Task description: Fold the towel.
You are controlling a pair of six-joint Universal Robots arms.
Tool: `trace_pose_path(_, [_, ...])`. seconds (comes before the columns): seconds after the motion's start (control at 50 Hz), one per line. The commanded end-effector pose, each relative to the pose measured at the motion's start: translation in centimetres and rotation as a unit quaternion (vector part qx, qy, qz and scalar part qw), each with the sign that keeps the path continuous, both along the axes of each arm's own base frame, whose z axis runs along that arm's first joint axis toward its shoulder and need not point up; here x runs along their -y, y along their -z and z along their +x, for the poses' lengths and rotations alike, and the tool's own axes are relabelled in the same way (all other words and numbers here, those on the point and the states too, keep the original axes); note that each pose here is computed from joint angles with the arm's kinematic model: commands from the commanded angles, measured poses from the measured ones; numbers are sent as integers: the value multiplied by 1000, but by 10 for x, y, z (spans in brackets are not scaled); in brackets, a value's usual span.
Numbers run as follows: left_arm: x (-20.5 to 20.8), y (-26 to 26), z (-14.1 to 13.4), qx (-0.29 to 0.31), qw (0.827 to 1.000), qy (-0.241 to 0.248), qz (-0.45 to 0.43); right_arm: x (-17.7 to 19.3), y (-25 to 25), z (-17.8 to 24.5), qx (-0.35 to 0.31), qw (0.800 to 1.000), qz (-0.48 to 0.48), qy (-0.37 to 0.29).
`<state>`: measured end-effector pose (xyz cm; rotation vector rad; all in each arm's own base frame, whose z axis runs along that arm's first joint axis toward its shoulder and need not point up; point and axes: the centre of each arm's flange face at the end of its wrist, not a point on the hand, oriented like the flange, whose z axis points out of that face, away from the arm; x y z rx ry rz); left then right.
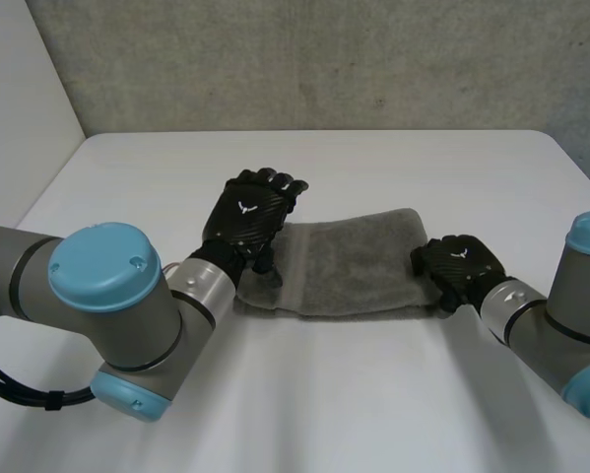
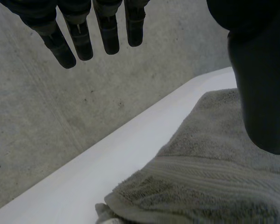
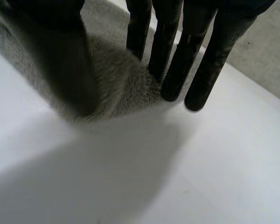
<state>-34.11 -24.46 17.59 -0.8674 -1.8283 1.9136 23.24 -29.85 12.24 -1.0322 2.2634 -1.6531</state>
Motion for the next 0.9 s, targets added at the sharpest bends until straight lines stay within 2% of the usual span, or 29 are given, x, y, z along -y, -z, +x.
trace_pose_path(0.02, [-4,1,7,3,1000,-5,6,11,8,-6,6,1000,6,13])
trace_pose_path(0.2, [-6,-6,18,2,1000,-21,5,25,-39,-17,44,997,-41,45])
trace_pose_path(0.38, [-1,-17,33,-4,999,-44,-3,38,-88,-30,37,995,-79,47])
trace_pose_path(0.44, [4,-19,37,-6,999,-51,-5,35,-102,-15,36,995,-92,9])
trace_pose_path(0.48, [6,-19,38,-7,999,-54,-6,18,-110,22,47,991,-108,-64])
trace_pose_path(0.5, [7,-21,38,-8,998,-54,-8,18,-110,22,47,991,-108,-64])
trace_pose_path(0.58, [9,-23,37,-10,998,-55,-12,-10,-89,77,53,983,-86,-151])
trace_pose_path(0.7, [13,-32,34,-18,998,-54,-25,-43,-63,126,51,972,-61,-220])
trace_pose_path(0.82, [18,-49,27,-33,997,-51,-49,-41,-53,127,43,977,-52,-204])
trace_pose_path(0.9, [22,-56,24,-40,996,-50,-59,-37,-53,121,39,985,-49,-163])
